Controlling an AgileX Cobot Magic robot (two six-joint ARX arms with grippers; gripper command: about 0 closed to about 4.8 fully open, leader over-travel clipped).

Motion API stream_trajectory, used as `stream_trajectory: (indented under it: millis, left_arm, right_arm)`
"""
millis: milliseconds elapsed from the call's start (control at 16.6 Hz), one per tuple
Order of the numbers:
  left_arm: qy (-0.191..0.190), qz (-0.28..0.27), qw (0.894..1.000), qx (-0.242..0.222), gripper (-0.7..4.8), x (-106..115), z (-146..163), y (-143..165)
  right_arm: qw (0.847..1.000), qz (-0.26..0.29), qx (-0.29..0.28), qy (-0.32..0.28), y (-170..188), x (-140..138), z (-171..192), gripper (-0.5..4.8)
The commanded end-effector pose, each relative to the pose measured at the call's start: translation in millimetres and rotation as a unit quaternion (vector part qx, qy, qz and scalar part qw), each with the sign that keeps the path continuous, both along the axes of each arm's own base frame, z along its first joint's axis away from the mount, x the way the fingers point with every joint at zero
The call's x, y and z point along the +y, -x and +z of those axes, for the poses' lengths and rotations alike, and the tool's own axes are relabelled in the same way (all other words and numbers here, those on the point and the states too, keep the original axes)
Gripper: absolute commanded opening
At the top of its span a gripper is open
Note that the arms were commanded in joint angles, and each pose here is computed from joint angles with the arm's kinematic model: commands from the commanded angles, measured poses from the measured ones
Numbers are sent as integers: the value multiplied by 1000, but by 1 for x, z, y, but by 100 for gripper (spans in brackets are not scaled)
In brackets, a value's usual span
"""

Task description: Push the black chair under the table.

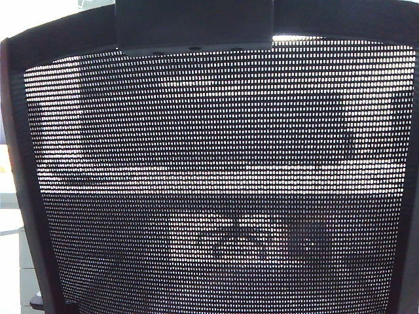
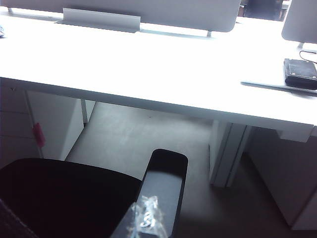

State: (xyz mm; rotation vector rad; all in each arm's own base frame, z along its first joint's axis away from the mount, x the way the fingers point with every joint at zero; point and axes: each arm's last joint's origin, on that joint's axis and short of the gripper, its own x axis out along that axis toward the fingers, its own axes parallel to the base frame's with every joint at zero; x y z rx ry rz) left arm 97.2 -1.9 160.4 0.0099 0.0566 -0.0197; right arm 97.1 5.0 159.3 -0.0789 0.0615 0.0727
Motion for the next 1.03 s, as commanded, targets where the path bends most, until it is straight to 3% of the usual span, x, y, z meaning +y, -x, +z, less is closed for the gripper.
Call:
stream_trajectory:
  millis: [60,362,482,724,784,844,904,1025]
  left_arm:
    - [0,-2,1000,-9,-5,0,2,0]
    - [3,-2,1000,-15,-5,0,3,0]
    - [37,-30,997,-56,-5,-2,16,1]
    - [37,-102,989,-100,-6,-6,46,9]
    - [54,-116,987,-101,-6,-6,51,11]
    - [114,-141,979,-98,-6,-7,57,14]
    - [140,-165,972,-91,-6,-9,58,15]
    - [206,-220,952,-60,-6,-12,57,16]
  right_arm:
    - [1000,1,-7,-2,0,0,1,-5]
    - [1000,1,-27,-4,0,0,5,-5]
    - [998,1,-65,-20,1,0,15,-5]
    - [987,9,-122,-103,6,0,40,-5]
    - [985,13,-127,-118,7,0,45,-5]
    - [979,49,-139,-141,12,2,57,-5]
    - [975,74,-141,-155,14,3,63,-5]
    - [963,129,-134,-198,17,6,70,-5]
